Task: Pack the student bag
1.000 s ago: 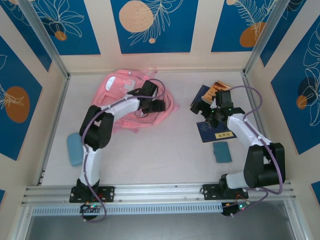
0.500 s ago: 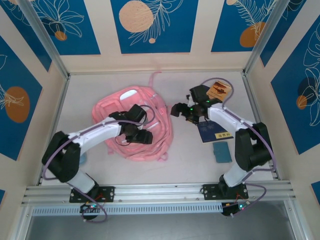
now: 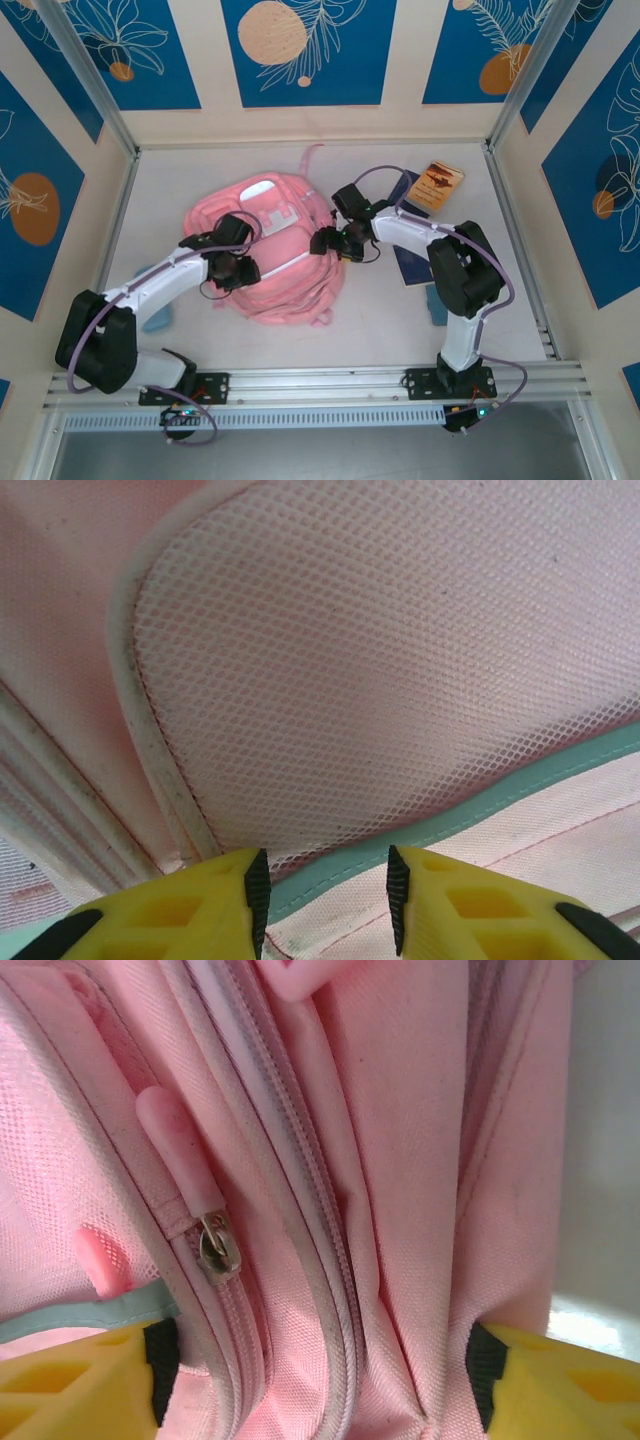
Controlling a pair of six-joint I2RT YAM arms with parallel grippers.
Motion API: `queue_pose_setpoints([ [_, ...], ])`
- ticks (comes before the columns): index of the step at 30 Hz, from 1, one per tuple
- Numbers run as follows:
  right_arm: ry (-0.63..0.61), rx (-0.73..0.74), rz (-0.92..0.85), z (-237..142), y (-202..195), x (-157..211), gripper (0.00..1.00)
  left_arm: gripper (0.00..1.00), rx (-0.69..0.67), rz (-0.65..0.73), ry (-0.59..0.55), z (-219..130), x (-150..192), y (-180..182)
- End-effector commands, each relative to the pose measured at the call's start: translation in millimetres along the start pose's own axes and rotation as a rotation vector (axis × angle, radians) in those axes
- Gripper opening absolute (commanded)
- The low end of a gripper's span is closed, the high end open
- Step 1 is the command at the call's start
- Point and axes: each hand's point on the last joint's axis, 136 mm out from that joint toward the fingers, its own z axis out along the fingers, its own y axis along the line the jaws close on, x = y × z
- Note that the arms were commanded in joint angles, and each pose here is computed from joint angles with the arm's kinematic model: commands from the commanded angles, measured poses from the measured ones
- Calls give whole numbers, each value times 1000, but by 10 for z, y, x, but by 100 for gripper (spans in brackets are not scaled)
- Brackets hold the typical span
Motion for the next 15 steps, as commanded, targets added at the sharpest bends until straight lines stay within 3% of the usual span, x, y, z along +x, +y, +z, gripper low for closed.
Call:
queue_pose_setpoints([
  [1,75,-4,72,127,-47,245,75,37,-7,-51,-1,156,-97,70],
  [10,126,-61,80,328,289,613,66,37,36,-5,-63,364,-879,-24],
  [15,51,-65,90,131,342,490,70,43,11,57,-95,201,-1121,-103],
])
